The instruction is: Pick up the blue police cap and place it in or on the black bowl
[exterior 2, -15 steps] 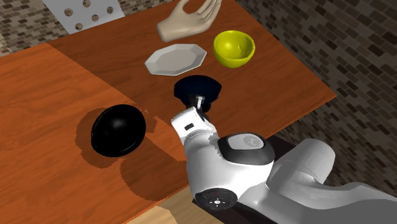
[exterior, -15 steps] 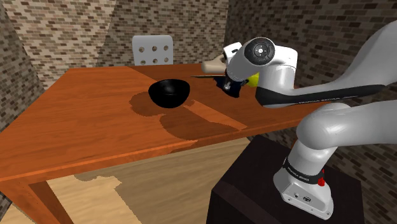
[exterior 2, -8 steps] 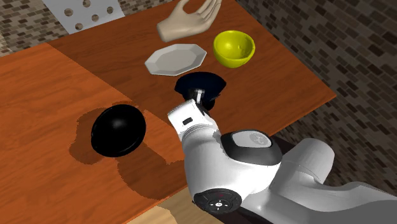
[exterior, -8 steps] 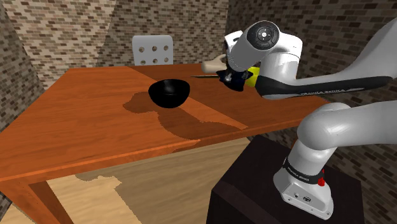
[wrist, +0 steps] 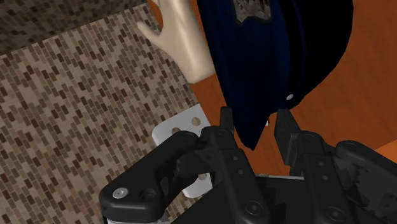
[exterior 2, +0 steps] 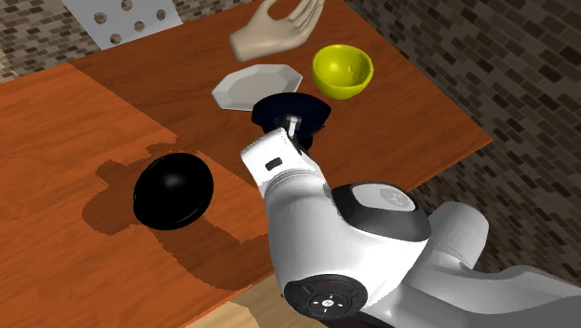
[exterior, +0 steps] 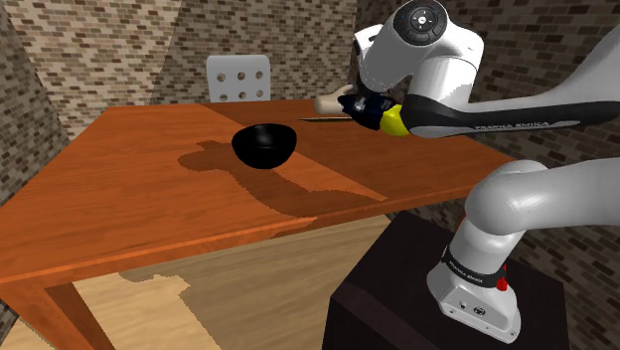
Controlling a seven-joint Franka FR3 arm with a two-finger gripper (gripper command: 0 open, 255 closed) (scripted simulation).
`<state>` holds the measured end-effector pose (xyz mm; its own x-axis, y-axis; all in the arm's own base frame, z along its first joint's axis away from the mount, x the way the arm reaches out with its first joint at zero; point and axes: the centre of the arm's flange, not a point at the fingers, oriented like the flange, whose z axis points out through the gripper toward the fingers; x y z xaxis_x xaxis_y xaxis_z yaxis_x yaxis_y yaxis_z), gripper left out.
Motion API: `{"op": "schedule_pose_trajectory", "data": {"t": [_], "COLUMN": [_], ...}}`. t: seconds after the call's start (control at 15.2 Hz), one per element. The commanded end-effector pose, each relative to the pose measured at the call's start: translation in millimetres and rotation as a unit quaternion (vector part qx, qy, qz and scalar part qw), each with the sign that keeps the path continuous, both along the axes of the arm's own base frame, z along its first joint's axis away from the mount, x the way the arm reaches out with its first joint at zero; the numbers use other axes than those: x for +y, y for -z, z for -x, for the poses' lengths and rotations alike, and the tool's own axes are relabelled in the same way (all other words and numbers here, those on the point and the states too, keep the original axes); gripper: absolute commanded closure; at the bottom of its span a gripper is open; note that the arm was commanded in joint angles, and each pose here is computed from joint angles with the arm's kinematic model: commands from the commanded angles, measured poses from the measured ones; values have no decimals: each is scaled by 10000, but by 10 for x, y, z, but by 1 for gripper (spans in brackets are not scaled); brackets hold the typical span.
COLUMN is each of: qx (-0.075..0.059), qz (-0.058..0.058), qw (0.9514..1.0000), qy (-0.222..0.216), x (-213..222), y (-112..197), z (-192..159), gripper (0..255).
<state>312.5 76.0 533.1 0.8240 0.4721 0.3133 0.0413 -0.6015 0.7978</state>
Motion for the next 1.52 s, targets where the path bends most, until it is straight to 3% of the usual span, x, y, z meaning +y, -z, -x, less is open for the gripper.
{"op": "schedule_pose_trajectory", "data": {"t": [0.0,0.4,1.45], "qx": [-2,-2,-3], "qz": [3,3,3], "qw": [10000,10000,10000], "qy": [-1,-1,-1], "x": [2,2,1749], "y": [-112,-401,-674], "z": [-7,-6,-1162], "gripper": [255,255,255]}}
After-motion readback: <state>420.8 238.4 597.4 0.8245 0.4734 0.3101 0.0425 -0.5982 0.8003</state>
